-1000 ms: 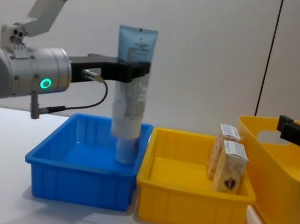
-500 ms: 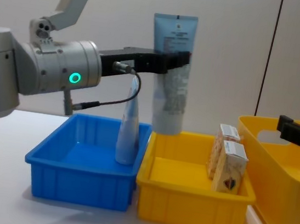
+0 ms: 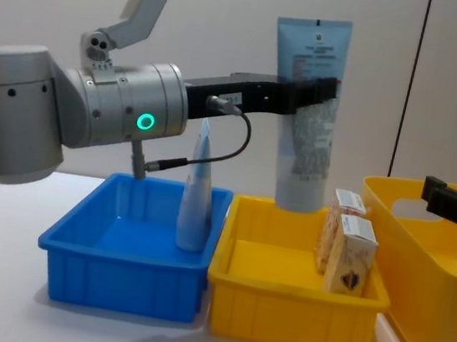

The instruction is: Bimanual collaborative sorting of washing and personal care products

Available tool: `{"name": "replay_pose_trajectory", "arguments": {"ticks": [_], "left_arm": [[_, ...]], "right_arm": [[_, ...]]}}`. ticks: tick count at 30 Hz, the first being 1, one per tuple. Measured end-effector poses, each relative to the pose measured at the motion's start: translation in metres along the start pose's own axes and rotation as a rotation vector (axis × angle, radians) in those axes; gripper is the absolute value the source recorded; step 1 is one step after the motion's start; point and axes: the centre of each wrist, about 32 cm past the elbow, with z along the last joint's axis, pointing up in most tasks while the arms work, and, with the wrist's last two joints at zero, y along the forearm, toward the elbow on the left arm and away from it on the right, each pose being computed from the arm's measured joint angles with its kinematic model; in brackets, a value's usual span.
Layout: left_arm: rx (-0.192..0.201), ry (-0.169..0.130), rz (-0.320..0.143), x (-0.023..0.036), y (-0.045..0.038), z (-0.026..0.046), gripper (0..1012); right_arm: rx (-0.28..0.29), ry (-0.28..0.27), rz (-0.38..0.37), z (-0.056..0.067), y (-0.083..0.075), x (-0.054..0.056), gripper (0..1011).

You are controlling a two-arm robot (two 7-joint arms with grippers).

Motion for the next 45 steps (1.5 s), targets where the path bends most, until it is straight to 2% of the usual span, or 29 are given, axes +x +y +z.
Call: {"name": "replay_pose_trajectory", "arguments": {"ticks": [13,18,26,34,45], "left_arm": [[-0.005,0.004,-0.046,-0.002,-0.0061,-0.0008,265],[-0.005,0.005,-0.054,-0.0024,-0.0073,-0.0011,265],[-0.006,0.005,-0.062,-0.0027,-0.0082,-0.0012,265],[-0.007,0.005,-0.065,-0.0028,-0.0086,-0.0013,265],[-0.007,0.006,-0.068,-0.003,-0.0092,-0.0013,265]], "right_arm": [[-0.001,0.025,0.086,0.013,-0.002,-0.001,1003],[-0.002,0.044,0.128,0.02,-0.001,-0.005,1003],[-0.011,0.057,0.149,0.026,0.006,-0.015,1003],[-0.019,0.037,0.128,0.027,0.018,-0.024,1003],[-0.026,-0.019,0.125,0.025,0.041,-0.04,1003]]}}
